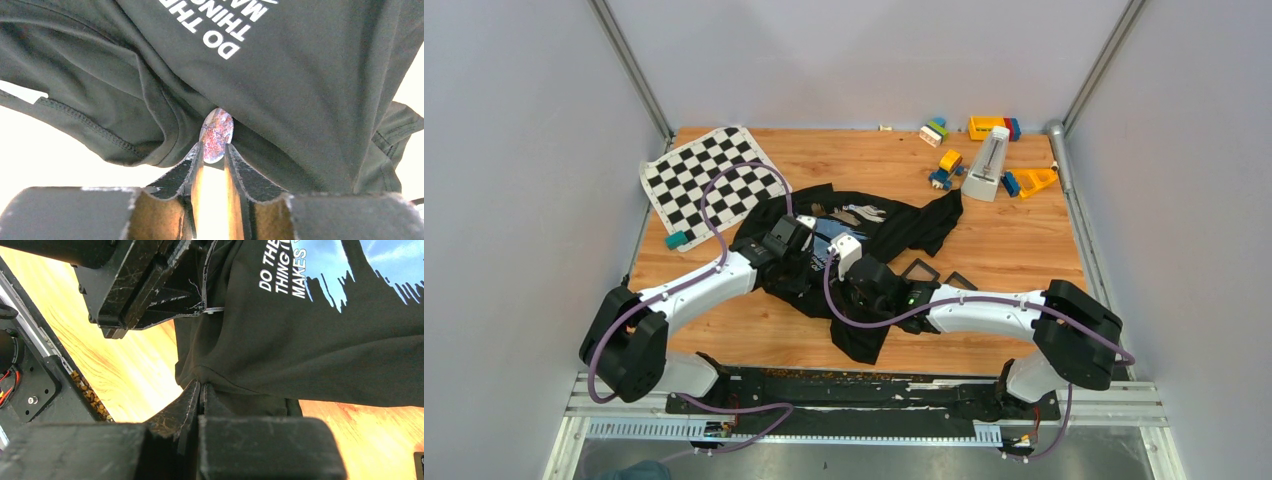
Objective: Remove the brooch from the garment
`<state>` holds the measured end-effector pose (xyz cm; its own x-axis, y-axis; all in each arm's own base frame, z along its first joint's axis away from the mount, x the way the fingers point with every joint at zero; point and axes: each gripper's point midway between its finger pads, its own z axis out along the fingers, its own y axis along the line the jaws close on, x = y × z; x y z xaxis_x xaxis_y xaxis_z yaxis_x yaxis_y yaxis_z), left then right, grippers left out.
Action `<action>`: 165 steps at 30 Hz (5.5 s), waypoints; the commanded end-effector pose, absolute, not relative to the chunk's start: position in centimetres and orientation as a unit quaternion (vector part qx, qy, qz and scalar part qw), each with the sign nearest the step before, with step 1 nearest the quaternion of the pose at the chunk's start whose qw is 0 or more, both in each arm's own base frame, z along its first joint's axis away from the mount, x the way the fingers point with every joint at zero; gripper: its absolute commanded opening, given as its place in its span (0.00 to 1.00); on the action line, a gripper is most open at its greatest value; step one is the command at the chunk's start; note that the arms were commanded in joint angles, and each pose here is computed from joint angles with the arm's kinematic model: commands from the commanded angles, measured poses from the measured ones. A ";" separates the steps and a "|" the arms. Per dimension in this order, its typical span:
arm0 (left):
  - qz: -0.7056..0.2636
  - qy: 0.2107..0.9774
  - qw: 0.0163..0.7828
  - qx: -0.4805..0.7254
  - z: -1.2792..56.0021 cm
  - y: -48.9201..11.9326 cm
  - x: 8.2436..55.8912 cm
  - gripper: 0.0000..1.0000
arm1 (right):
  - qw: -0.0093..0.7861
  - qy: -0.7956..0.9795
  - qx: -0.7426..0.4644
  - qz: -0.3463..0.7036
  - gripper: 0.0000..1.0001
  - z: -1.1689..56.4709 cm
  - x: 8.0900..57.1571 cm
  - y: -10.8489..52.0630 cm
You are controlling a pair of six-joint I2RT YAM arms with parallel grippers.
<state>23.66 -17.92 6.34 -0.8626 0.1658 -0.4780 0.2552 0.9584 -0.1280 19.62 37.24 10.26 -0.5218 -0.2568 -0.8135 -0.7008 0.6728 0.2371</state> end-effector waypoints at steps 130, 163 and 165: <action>-0.135 0.915 0.339 0.169 9.0 -19.4 24.6 0.00 | 0.347 0.815 -0.225 0.407 0.05 14.7 21.5 35.1; -0.330 0.906 0.250 0.085 12.9 -20.4 21.7 0.00 | 0.330 0.872 -0.145 0.331 0.18 10.0 24.9 32.1; -0.359 0.897 0.242 0.091 13.4 -21.2 21.2 0.00 | 0.338 0.850 -0.168 0.367 0.33 11.2 24.0 32.7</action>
<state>22.70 -18.93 10.99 -0.8494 -0.0128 -0.5276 0.2798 0.8368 -0.4707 23.98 31.56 7.38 -0.7916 -0.0803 -0.6058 -0.4330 0.7731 0.4634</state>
